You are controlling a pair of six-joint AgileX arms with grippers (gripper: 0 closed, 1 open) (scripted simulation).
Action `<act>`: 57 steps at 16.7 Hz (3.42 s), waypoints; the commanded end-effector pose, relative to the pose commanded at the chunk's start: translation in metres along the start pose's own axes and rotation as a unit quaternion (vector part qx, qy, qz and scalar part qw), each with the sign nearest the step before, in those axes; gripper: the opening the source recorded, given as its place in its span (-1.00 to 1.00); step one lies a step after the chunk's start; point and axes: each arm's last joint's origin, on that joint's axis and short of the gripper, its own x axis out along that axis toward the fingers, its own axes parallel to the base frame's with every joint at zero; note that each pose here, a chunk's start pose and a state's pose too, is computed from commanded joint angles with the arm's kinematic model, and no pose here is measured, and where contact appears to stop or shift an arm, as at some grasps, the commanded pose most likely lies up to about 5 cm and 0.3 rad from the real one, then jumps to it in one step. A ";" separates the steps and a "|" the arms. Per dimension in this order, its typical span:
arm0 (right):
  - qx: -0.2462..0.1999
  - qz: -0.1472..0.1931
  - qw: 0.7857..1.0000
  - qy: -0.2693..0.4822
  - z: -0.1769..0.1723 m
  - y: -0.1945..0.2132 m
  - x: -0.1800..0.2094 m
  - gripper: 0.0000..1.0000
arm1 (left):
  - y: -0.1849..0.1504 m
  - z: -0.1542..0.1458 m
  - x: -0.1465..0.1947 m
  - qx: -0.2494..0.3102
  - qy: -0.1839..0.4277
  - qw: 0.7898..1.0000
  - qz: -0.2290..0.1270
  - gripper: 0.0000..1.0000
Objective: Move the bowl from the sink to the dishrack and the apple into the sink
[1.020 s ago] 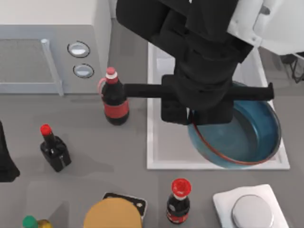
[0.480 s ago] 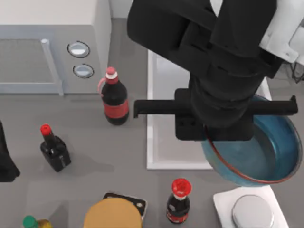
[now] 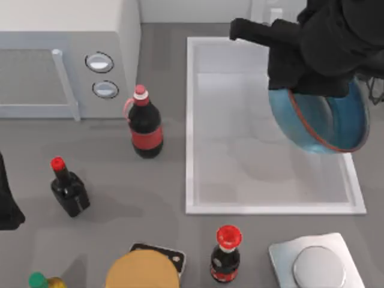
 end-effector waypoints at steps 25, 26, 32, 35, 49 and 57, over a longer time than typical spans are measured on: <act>-0.138 -0.088 0.818 -0.551 0.102 -0.280 -0.103 -1.00 | 0.000 0.000 0.000 0.000 0.000 1.000 0.000 1.00; -0.137 -0.088 0.819 -0.550 0.108 -0.286 -0.091 -1.00 | 0.000 0.000 0.000 0.000 0.000 1.000 0.000 1.00; -0.142 -0.091 0.811 -0.561 0.130 -0.321 0.007 -1.00 | 0.000 0.000 0.000 0.000 0.000 1.000 0.000 1.00; -0.144 -0.090 0.809 -0.563 0.125 -0.330 0.054 -1.00 | 0.000 0.000 0.000 0.000 0.000 1.000 0.000 1.00; -0.140 -0.090 0.814 -0.556 0.114 -0.335 0.088 -0.10 | 0.000 0.000 0.000 0.000 0.000 1.000 0.000 1.00; -0.140 -0.090 0.814 -0.556 0.114 -0.335 0.088 1.00 | 0.000 0.000 0.000 0.000 0.000 1.000 0.000 1.00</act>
